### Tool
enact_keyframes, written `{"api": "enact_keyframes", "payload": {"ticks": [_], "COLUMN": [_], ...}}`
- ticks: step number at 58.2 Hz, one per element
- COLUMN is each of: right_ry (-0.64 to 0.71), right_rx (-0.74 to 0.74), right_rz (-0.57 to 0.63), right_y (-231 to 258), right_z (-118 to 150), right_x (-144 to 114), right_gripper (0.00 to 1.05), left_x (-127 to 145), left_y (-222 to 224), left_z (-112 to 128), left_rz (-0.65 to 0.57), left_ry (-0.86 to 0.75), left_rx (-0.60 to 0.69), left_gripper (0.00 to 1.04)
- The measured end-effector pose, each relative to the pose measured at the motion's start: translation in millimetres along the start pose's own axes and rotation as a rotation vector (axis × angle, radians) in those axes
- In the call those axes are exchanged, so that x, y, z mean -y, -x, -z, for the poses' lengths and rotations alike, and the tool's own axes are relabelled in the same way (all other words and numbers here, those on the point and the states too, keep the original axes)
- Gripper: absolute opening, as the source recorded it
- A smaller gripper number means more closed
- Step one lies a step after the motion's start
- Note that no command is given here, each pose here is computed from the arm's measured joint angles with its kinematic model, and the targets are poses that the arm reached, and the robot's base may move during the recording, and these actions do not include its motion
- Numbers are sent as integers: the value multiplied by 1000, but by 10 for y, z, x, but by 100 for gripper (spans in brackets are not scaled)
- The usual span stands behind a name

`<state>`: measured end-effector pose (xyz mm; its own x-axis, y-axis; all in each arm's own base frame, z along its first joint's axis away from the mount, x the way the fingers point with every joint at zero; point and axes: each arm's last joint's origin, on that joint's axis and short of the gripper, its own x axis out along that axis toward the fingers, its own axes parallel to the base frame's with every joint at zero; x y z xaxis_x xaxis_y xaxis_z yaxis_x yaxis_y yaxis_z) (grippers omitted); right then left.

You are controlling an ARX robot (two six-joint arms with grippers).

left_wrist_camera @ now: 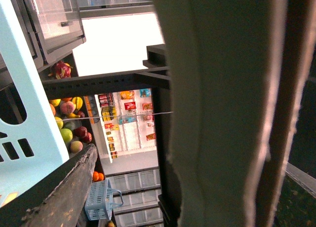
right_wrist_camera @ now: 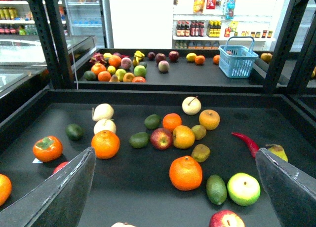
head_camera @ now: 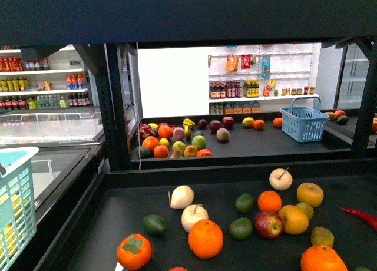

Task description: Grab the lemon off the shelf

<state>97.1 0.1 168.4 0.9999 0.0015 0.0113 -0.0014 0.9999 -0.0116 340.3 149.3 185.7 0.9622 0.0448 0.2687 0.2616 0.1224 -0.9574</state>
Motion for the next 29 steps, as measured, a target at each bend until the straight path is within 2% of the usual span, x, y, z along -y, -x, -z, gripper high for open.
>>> {"api": "enact_keyframes", "payload": {"ticks": [3,9,13,19,29], "right_ry": [0,0,0,0,0], "right_rx": [0,0,0,0,0], "right_rz": [0,0,0,0,-2], "right_y": [0,0,0,0,0], "right_z": [0,0,0,0,0], "right_x": [0,0,0,0,-1], "right_gripper": [97,97,97,97,97], "left_x": [0,0,-22,-14,127], "left_y": [4,27,133,236,267], "left_z": [-7,-56,-205,-324,-318], "left_rz": [0,-2,-22,-75,-152], "left_ry": [-2,-28,-123,-191,-242], "left_rx": [-8,-35,-97,-61,-48], "left_gripper": [95,97,97,97,97]}}
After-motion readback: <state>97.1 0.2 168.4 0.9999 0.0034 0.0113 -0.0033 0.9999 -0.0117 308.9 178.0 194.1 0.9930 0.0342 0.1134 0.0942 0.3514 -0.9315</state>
